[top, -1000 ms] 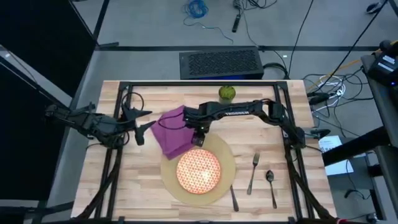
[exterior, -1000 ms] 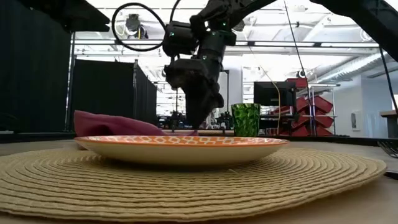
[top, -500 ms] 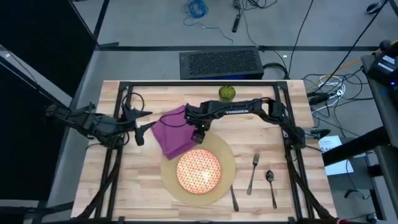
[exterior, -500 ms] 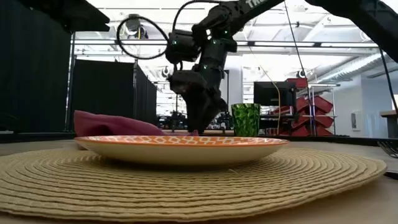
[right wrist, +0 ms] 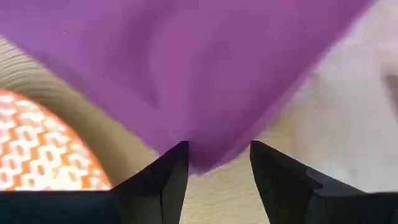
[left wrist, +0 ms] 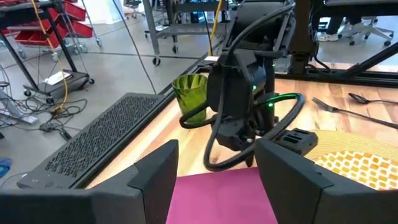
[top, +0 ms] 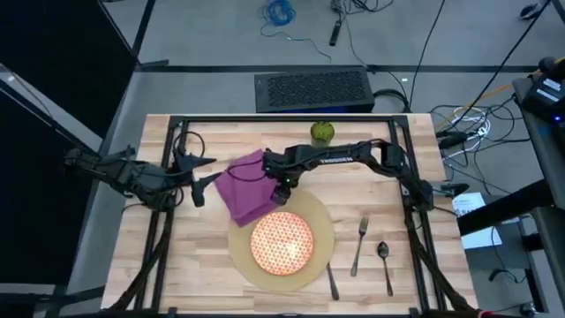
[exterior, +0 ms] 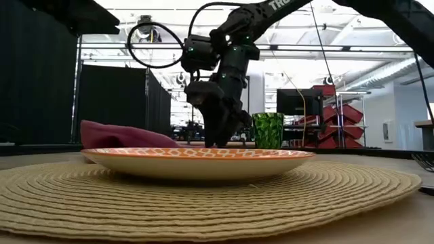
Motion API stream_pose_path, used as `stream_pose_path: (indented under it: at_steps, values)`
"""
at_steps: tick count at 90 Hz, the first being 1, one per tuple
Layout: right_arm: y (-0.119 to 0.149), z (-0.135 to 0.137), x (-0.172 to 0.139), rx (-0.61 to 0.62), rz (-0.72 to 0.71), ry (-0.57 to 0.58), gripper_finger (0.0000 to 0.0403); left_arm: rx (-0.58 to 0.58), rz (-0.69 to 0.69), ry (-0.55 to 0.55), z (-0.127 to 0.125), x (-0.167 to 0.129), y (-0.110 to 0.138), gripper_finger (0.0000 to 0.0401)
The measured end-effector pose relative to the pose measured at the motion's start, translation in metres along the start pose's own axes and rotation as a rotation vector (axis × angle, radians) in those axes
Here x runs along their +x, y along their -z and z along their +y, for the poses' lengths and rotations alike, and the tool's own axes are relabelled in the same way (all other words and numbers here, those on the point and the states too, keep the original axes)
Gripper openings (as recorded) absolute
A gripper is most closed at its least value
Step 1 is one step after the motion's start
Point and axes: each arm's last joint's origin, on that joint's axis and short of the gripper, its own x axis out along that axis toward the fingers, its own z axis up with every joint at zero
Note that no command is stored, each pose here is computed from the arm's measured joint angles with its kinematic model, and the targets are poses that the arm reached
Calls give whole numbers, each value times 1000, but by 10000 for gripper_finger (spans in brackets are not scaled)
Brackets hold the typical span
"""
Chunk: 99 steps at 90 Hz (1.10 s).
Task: Set table place
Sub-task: Fold the purple table napkin
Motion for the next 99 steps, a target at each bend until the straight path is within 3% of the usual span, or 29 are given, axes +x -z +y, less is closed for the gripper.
stream_pose_path:
  at_steps: [19,56,99]
  values:
    - [0,1,0,4,-7,0,127,0,0,0,0,0,0,200]
    - [0,1,0,-32,-14,24,7,-1,0,-1,0,0,0,200]
    - [3,-2,-6,-102,66,19,0,13,18,-3,0,0,2,200]
